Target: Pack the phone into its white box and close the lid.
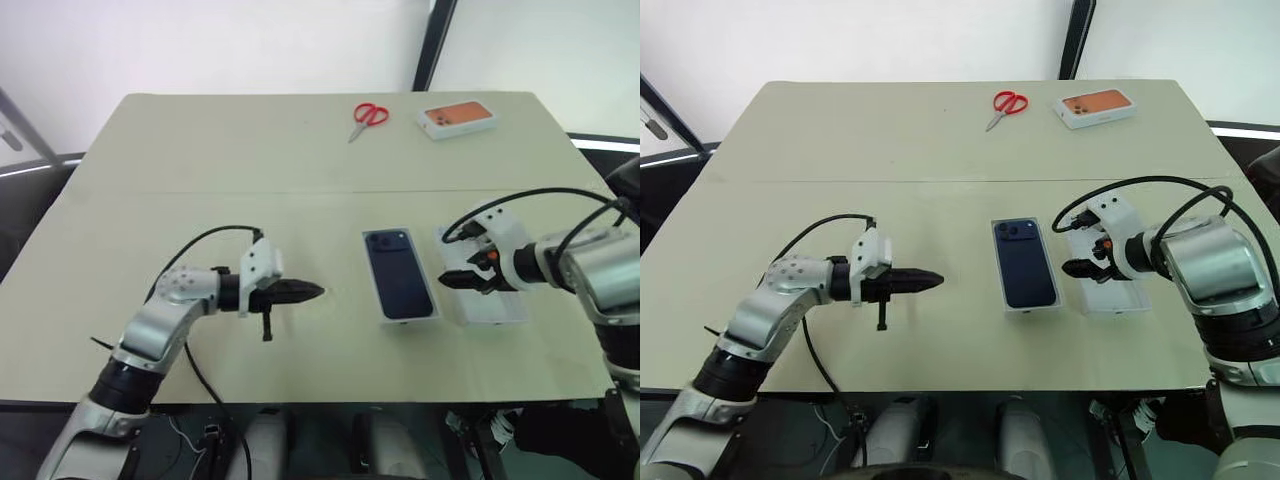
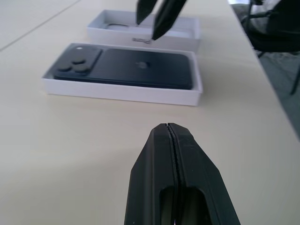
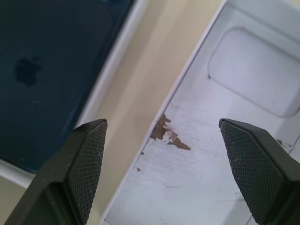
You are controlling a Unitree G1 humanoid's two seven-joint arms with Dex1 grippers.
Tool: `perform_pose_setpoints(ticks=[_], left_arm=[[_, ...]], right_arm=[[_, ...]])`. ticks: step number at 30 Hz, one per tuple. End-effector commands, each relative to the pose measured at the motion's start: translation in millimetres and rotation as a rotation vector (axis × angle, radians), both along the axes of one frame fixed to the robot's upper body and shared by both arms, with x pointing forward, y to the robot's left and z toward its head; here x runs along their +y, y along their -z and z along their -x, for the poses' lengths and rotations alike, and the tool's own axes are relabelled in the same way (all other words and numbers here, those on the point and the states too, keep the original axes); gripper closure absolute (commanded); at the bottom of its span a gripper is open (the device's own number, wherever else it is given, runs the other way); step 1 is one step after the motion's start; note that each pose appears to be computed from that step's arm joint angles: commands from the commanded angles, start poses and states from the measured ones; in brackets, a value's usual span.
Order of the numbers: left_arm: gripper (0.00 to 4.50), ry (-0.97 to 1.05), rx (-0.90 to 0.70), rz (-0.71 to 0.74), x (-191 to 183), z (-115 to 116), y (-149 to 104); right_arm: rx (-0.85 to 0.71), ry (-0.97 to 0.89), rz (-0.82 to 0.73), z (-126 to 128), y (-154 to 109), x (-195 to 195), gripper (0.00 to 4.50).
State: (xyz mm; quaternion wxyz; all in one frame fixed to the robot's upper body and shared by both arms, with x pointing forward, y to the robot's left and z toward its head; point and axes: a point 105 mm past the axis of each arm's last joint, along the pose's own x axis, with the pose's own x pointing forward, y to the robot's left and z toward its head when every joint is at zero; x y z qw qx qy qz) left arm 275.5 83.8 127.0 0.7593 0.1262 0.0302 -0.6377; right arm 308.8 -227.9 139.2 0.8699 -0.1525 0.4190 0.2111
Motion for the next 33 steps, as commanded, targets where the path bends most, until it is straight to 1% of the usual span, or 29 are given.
perform_pose_setpoints(ticks=[1, 3, 5, 6, 7, 9, 14, 16, 17, 18, 20, 22, 24, 27, 30, 33], left_arm=[[4.50, -0.027, -0.062, 0.038, 1, -2, -13], [4.50, -0.041, -0.066, 0.047, 1, -3, -14], [4.50, -0.040, -0.065, 0.059, -1, -1, -14], [4.50, -0.041, -0.064, 0.065, -1, 0, -14], [4.50, -0.041, -0.062, 0.069, -1, 0, -14], [4.50, -0.044, -0.063, 0.072, 0, 1, -14], [4.50, -0.088, -0.069, 0.068, 8, -3, -13], [4.50, -0.140, -0.070, 0.065, 20, -8, -13], [4.50, -0.161, -0.068, 0.065, 24, -10, -12], [4.50, -0.173, -0.067, 0.066, 27, -11, -12], [4.50, -0.220, -0.064, 0.064, 35, -16, -10], [4.50, -0.257, -0.064, 0.056, 43, -21, -8], [4.50, -0.278, -0.066, 0.054, 47, -24, -8], [4.50, -0.296, -0.075, 0.058, 49, -29, -10], [4.50, -0.302, -0.082, 0.058, 49, -33, -12], [4.50, -0.304, -0.090, 0.056, 49, -34, -12]], right_arm=[[0.027, 0.011, -0.025, 0, 3, 6, 0.73], [0.037, 0.019, -0.028, 0, 6, 8, 1.31], [0.044, 0.031, -0.032, 1, 7, 7, 2.31], [0.046, 0.040, -0.039, 0, 6, 8, 2.89], [0.046, 0.046, -0.045, 0, 5, 8, 3.31], [0.030, 0.052, -0.056, -1, 1, 9, 4.44], [-0.056, 0.059, -0.079, -8, -22, 6, 4.44], [-0.219, -0.001, -0.151, -18, -61, 12, 4.44], [-0.264, -0.019, -0.178, -20, -74, 13, 4.44], [-0.287, -0.029, -0.193, -20, -82, 14, 4.44], [-0.311, -0.085, -0.352, -14, -107, 32, 4.44], [-0.293, -0.220, -0.541, -2, -121, 58, 4.44], [-0.242, -0.337, -0.640, 10, -118, 81, 4.44], [-0.123, -0.435, -0.780, 22, -103, 112, 4.44], [-0.012, -0.439, -0.887, 26, -92, 133, 4.44], [0.067, -0.387, -0.977, 31, -85, 150, 4.44]])
